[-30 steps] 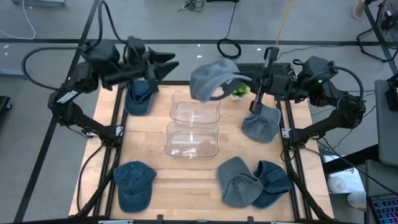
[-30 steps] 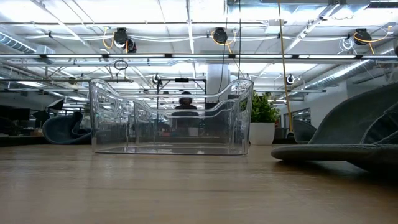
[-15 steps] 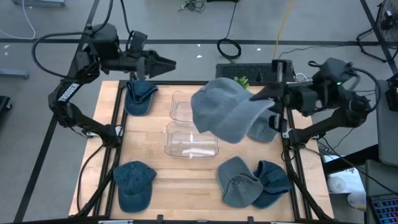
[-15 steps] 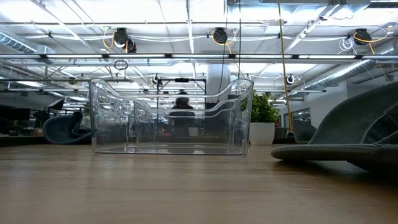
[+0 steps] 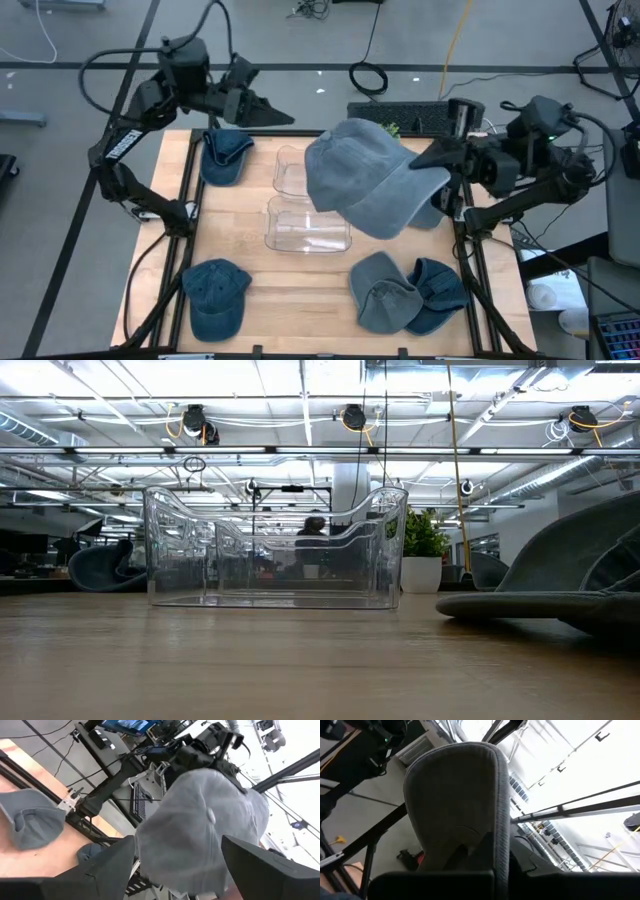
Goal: Pick & Place hat
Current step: Put the top left gray cap into the top transparent bin, then put the top gray cap into the top transparent bin
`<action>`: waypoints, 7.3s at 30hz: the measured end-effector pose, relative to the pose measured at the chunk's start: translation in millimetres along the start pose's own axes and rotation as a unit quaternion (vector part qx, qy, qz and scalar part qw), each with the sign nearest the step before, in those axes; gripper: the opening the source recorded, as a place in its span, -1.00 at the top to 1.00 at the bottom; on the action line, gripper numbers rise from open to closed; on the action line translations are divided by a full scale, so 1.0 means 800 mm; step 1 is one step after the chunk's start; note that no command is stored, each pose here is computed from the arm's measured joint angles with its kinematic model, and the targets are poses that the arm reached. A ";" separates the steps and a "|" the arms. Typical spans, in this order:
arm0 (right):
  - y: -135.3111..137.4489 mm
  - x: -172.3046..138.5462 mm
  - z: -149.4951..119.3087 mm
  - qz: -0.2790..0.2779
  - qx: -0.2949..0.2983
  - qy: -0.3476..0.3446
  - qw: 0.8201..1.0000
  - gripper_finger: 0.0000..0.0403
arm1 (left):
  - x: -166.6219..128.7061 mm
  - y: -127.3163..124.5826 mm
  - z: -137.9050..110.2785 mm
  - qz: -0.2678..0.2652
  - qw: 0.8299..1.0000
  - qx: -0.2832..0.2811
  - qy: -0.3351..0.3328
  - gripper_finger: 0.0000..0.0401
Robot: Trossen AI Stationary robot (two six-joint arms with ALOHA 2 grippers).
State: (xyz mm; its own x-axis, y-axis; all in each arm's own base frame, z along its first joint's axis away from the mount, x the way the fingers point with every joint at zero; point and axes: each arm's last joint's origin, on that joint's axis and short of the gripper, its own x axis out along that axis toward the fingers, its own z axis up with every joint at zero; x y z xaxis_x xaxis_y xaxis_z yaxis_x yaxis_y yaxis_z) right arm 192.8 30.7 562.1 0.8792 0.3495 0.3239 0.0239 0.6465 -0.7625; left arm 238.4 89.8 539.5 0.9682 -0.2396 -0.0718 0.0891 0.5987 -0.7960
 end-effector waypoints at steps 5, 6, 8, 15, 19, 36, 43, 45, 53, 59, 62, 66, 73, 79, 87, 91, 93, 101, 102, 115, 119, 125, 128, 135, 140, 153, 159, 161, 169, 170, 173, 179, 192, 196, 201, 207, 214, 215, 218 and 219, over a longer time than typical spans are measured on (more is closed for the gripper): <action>0.005 0.010 -0.008 0.008 0.004 0.007 1.000 1.00 | 0.023 0.011 0.007 -0.029 0.999 -0.013 0.021 -0.54; 0.005 0.010 -0.008 0.009 0.004 0.008 1.000 1.00 | 0.029 0.014 0.007 -0.035 0.999 -0.021 0.031 -0.54; 0.005 0.010 -0.008 0.009 0.005 0.008 1.000 1.00 | 0.040 0.020 0.006 -0.043 0.997 -0.037 0.050 -0.53; 0.007 0.009 -0.009 0.018 0.021 0.016 1.000 1.00 | 0.071 0.030 0.002 -0.068 0.992 -0.058 0.087 -0.51; 0.009 0.009 -0.011 0.023 0.034 0.022 0.999 1.00 | 0.081 0.022 0.001 -0.097 0.990 -0.057 0.088 -0.55; 0.009 0.009 -0.011 0.023 0.033 0.023 0.999 1.00 | 0.095 0.017 -0.014 -0.108 0.983 -0.072 0.129 0.02; 0.012 0.008 -0.013 0.033 0.040 0.035 0.998 1.00 | 0.089 0.025 -0.005 -0.102 0.986 -0.061 0.115 0.79; 0.012 0.008 -0.014 0.036 0.043 0.039 0.998 1.00 | 0.087 0.027 -0.003 -0.100 0.987 -0.055 0.112 0.89; 0.011 0.007 -0.020 -0.005 0.064 0.102 0.993 0.95 | 0.074 0.033 0.015 -0.113 0.989 -0.031 0.092 0.89; 0.007 0.006 -0.025 -0.082 0.109 0.168 0.976 0.69 | 0.050 0.032 0.034 -0.130 0.989 -0.002 0.066 0.89; 0.008 0.002 -0.026 -0.079 0.147 0.174 0.970 0.55 | 0.032 0.031 0.043 -0.127 0.991 0.015 0.044 0.89; 0.013 -0.004 -0.028 -0.063 0.177 0.198 0.962 0.43 | 0.008 0.036 0.058 -0.113 0.993 0.027 0.011 0.89; 0.018 -0.022 -0.028 -0.062 0.235 0.247 0.938 0.37 | -0.038 0.034 0.081 -0.109 0.991 0.064 -0.042 0.89; 0.017 -0.033 -0.028 -0.089 0.235 0.283 0.926 0.41 | -0.063 0.044 0.094 -0.092 0.991 0.069 -0.066 0.89; -0.003 -0.024 -0.026 -0.253 0.226 0.259 0.904 0.37 | -0.086 0.071 0.100 -0.015 0.993 0.075 -0.094 0.89; 0.002 -0.017 -0.034 -0.258 0.186 0.264 0.911 0.26 | -0.088 0.084 0.093 0.025 0.994 0.069 -0.081 0.89; 0.003 -0.017 -0.037 -0.264 0.189 0.265 0.908 0.16 | -0.088 0.091 0.088 0.047 0.995 0.058 -0.073 0.89; 0.008 -0.018 -0.056 -0.319 0.202 0.309 0.873 -0.34 | -0.082 0.108 0.070 0.123 0.990 0.056 -0.042 0.89; 0.010 -0.017 -0.057 -0.316 0.201 0.311 0.874 -0.39 | -0.081 0.108 0.068 0.129 0.989 0.057 -0.039 0.89; 0.038 -0.004 -0.087 -0.319 0.177 0.304 0.880 -0.56 | -0.064 0.119 0.039 0.233 0.970 0.061 0.019 0.89; 0.043 -0.002 -0.093 -0.323 0.171 0.298 0.882 -0.56 | -0.051 0.127 0.028 0.261 0.963 0.058 0.039 0.89; 0.043 -0.002 -0.093 -0.331 0.172 0.292 0.881 -0.56 | -0.030 0.154 0.008 0.294 0.951 0.040 0.081 0.89; 0.042 -0.002 -0.092 -0.333 0.173 0.290 0.881 -0.56 | -0.021 0.173 -0.003 0.317 0.942 0.029 0.102 0.89; 0.042 -0.002 -0.092 -0.331 0.166 0.292 0.882 -0.56 | -0.008 0.208 -0.026 0.361 0.921 0.028 0.142 0.89; 0.042 -0.002 -0.092 -0.330 0.163 0.293 0.883 -0.56 | 0.007 0.226 -0.034 0.358 0.925 0.026 0.125 0.89; 0.042 -0.002 -0.092 -0.330 0.164 0.293 0.882 -0.56 | 0.016 0.276 -0.072 0.408 0.900 -0.029 0.148 0.89; 0.042 -0.002 -0.092 -0.330 0.164 0.293 0.882 -0.56 | 0.016 0.278 -0.071 0.414 0.899 -0.033 0.138 0.80; 0.042 -0.002 -0.092 -0.330 0.164 0.293 0.882 -0.56 | 0.017 0.278 -0.070 0.415 0.900 -0.035 0.132 0.61; 0.042 -0.002 -0.092 -0.330 0.164 0.293 0.882 -0.56 | 0.017 0.277 -0.070 0.402 0.905 -0.048 0.131 -0.08; 0.042 -0.002 -0.092 -0.330 0.164 0.293 0.882 -0.56 | 0.018 0.277 -0.070 0.396 0.907 -0.050 0.133 -0.15; 0.042 -0.002 -0.092 -0.330 0.164 0.293 0.882 -0.56 | 0.012 0.271 -0.068 0.384 0.912 -0.063 0.128 -0.32; 0.044 -0.003 -0.093 -0.330 0.162 0.305 0.879 -0.56 | -0.013 0.245 -0.058 0.376 0.922 -0.054 0.074 -0.53; 0.056 -0.006 -0.105 -0.327 0.221 0.343 0.853 -0.56 | -0.064 0.147 -0.040 0.232 0.963 0.133 -0.039 -0.61; 0.061 -0.008 -0.108 -0.323 0.244 0.352 0.844 -0.56 | -0.080 0.110 -0.038 0.183 0.958 0.198 -0.095 -0.56; 0.068 -0.011 -0.113 -0.310 0.260 0.375 0.834 -0.56 | -0.101 0.065 -0.043 0.132 0.941 0.273 -0.152 -0.51; 0.081 -0.017 -0.121 -0.275 0.280 0.416 0.820 -0.56 | -0.127 0.026 -0.061 0.102 0.923 0.320 -0.186 -0.53; 0.089 -0.034 -0.122 -0.234 0.319 0.450 0.801 -0.56 | -0.147 -0.001 -0.082 0.076 0.914 0.345 -0.199 -0.62; 0.090 -0.037 -0.122 -0.230 0.317 0.458 0.798 -0.56 | -0.148 -0.004 -0.084 0.073 0.914 0.345 -0.200 -0.62; 0.092 -0.048 -0.121 -0.218 0.312 0.483 0.789 -0.56 | -0.149 -0.007 -0.086 0.067 0.914 0.347 -0.200 -0.61; 0.091 -0.053 -0.122 -0.212 0.312 0.490 0.786 -0.56 | -0.149 -0.007 -0.087 0.065 0.914 0.347 -0.199 -0.60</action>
State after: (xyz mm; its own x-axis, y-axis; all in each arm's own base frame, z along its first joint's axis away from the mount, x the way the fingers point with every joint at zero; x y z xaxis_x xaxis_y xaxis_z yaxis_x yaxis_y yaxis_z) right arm 203.8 -3.1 438.5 0.8065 -0.4800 -0.3453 0.4452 0.8772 -0.1797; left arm 106.1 61.5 510.9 0.9774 0.0822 0.1950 -0.0396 0.9763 -0.2130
